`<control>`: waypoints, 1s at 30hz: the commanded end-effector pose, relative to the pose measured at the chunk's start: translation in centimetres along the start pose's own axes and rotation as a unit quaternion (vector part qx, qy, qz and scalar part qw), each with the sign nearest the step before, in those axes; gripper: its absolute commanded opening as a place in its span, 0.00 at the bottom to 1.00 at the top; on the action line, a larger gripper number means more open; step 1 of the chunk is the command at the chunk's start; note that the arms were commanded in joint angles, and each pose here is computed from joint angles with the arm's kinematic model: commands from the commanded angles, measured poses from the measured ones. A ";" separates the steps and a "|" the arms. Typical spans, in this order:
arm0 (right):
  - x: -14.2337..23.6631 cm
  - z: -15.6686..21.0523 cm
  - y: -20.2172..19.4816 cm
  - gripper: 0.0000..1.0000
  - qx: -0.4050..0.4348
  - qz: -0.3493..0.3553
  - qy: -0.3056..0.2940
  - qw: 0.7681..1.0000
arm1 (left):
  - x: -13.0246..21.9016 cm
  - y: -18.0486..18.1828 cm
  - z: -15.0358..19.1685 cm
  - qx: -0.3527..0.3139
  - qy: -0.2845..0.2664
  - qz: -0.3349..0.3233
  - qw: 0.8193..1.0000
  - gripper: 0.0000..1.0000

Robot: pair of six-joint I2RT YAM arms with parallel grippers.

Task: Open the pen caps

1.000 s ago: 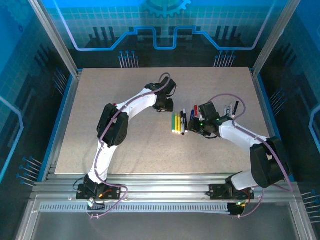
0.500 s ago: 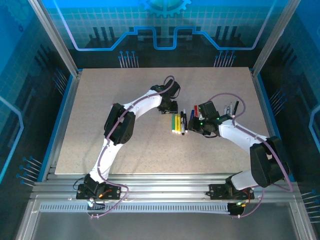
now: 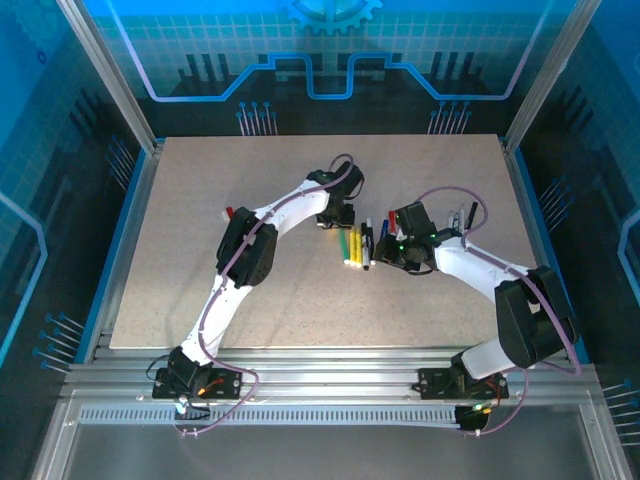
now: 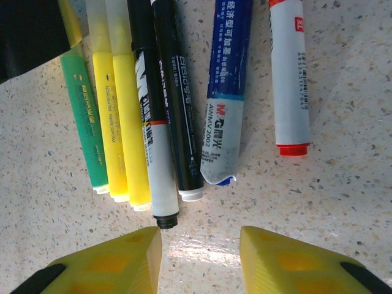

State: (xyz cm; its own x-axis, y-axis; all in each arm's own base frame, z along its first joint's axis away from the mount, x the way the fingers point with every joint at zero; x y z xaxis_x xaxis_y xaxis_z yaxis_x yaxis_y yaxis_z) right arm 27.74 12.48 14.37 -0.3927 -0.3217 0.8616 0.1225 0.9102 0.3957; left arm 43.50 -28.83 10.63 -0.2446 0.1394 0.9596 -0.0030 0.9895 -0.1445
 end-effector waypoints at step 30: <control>-3.2 -1.1 9.8 0.51 0.052 -0.199 0.035 0.978 | 8.4 1.0 0.7 0.041 -0.016 0.086 0.995 0.00</control>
State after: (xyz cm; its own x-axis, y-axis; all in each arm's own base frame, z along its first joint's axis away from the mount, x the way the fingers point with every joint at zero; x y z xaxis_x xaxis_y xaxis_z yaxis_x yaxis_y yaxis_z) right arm 30.64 20.82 15.14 -0.3286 -0.6273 0.7061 -0.0976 0.7661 0.6352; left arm 41.48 -26.71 16.97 -0.2790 0.2596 0.9245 -0.0367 0.9592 -0.2804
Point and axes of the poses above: each hand's point on the last joint's axis, 136 mm out from that joint toward the fingers, its own x axis back along the fingers, its own y axis along the line the jaws close on, z = x × y, the point moved 9 cm from there along x, back along the fingers, and after that the axes turned 1 degree about x, right-handed, at the moved point
